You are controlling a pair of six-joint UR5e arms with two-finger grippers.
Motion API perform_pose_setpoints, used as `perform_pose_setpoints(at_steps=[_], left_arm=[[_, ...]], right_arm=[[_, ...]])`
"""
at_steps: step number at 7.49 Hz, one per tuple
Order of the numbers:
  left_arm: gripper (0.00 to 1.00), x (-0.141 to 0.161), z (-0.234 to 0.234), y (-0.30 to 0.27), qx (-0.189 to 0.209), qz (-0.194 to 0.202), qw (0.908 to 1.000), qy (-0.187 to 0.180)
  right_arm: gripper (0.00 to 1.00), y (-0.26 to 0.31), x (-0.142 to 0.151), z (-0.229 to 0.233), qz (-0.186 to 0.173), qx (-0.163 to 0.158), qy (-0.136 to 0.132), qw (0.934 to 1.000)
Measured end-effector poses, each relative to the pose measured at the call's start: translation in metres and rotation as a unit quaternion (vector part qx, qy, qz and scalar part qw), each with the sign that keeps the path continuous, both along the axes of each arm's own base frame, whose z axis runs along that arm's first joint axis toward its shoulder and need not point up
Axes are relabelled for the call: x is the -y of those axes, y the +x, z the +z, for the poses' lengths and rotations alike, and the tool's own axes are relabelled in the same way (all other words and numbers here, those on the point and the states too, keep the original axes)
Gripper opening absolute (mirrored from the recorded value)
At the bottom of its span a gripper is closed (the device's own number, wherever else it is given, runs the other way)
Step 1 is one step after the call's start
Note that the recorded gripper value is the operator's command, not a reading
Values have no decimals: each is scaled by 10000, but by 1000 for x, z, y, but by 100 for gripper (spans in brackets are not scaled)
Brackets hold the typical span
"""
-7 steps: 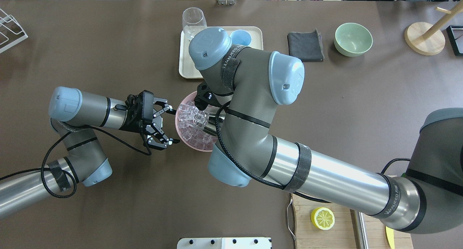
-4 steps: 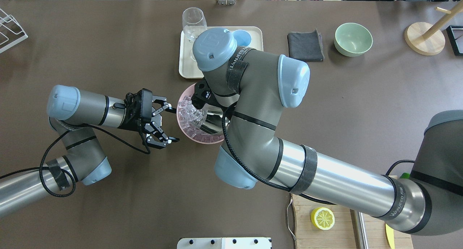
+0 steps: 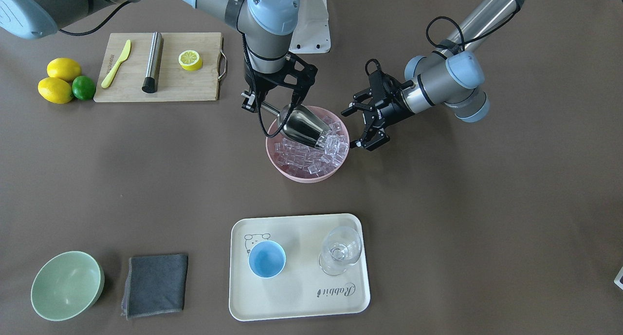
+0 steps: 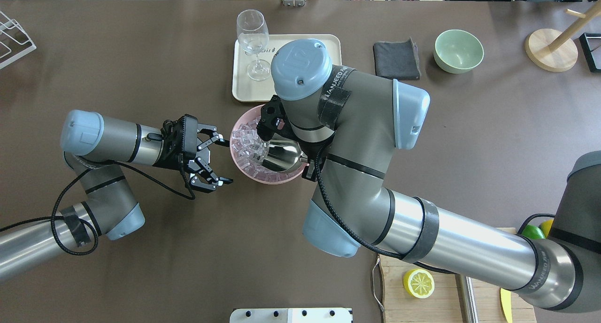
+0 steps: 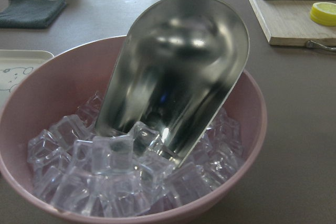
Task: Put ice in cup with scoop
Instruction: 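Drag the scoop through the ice and tilt it up to collect cubes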
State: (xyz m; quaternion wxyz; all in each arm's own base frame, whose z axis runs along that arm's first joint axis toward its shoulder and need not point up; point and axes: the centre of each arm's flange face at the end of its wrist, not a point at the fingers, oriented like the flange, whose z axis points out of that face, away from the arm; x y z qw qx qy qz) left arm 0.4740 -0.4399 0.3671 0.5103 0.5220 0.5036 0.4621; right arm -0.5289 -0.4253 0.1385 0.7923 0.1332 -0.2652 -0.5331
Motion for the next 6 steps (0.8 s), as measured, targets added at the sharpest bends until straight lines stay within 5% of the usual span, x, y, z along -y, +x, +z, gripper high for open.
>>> perform_pose_setpoints(at_steps=[6], left_arm=[[98, 1, 5, -3, 29, 13, 10000, -26]], right_arm=[[0, 13, -4, 18, 83, 192, 276, 9994]])
